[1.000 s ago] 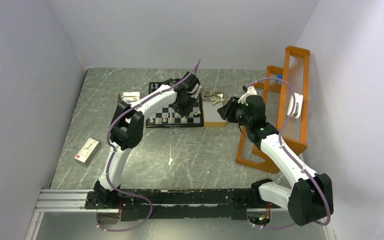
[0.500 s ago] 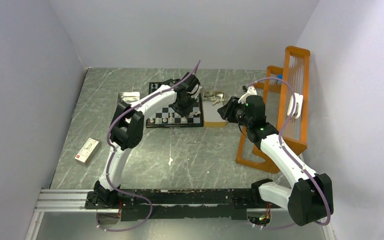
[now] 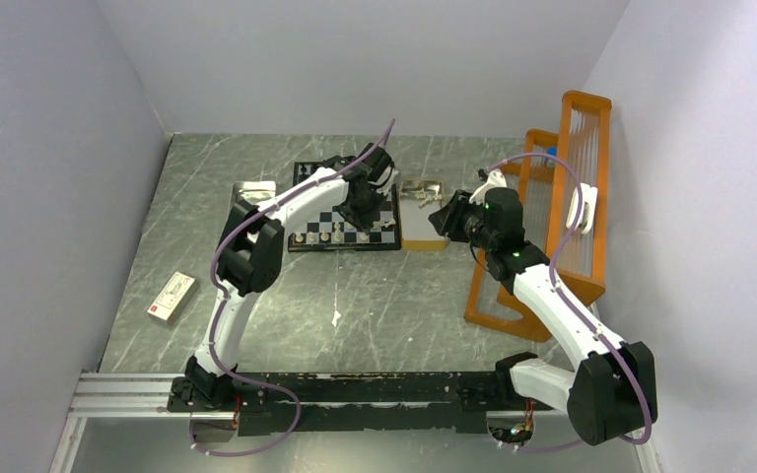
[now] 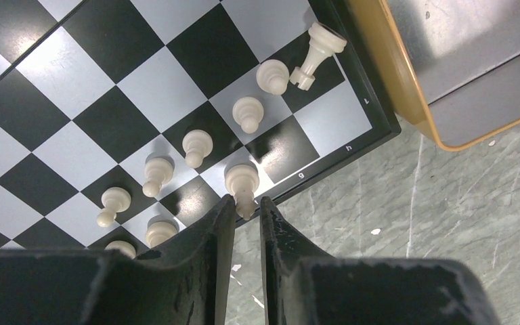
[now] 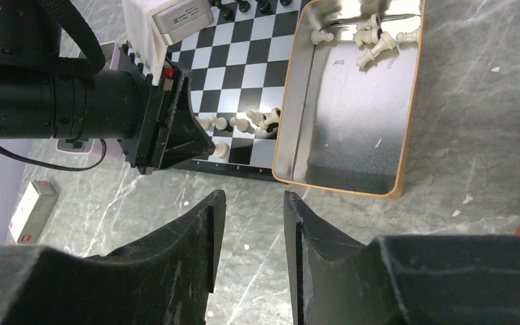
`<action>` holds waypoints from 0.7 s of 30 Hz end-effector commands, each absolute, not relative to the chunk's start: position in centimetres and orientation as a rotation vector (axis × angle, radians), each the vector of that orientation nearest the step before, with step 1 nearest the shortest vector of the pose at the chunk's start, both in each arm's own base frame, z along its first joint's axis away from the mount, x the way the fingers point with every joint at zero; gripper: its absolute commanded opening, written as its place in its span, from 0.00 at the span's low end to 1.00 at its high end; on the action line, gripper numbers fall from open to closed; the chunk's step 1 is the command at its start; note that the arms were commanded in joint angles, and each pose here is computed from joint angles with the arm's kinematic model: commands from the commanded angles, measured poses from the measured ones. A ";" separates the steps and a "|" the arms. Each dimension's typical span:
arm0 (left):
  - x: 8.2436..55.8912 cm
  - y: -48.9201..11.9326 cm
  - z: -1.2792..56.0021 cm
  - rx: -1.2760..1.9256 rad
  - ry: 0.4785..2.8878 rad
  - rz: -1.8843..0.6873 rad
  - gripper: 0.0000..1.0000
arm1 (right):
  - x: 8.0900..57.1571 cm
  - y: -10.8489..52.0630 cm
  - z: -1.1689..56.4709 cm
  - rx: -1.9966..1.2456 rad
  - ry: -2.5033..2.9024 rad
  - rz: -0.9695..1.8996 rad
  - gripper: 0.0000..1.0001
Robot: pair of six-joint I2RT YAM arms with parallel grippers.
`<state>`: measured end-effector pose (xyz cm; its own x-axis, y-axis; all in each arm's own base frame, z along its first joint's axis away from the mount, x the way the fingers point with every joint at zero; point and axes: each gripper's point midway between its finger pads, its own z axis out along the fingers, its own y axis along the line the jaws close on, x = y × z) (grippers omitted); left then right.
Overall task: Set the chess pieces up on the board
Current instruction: Adjust the chess piece on the chessboard.
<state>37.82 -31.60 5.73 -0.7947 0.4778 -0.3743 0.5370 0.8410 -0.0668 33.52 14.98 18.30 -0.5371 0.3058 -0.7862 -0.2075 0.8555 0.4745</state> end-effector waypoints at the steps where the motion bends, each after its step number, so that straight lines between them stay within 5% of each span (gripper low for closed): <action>1: 37.6 -31.7 6.7 0.780 2.656 -0.240 0.25 | 33.5 14.9 18.6 0.070 2.013 0.649 0.41; 10: 37.4 -31.5 6.6 0.792 2.664 -0.234 0.24 | 33.5 14.9 18.6 0.068 2.013 0.652 0.41; 13: 37.3 -31.6 6.6 0.795 2.665 -0.241 0.16 | 33.6 15.0 18.5 0.064 2.017 0.652 0.41; 16: 37.3 -31.3 6.5 0.791 2.671 -0.221 0.26 | 33.6 15.0 18.4 0.063 2.019 0.652 0.41; 21: 37.3 -31.2 6.4 0.796 2.671 -0.214 0.24 | 33.6 15.0 18.5 0.063 2.017 0.652 0.41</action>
<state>37.66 -31.38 5.67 -0.7928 0.4879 -0.3653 0.5432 0.8374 -0.0605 33.52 14.99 18.30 -0.5372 0.3057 -0.7861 -0.2077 0.8553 0.4746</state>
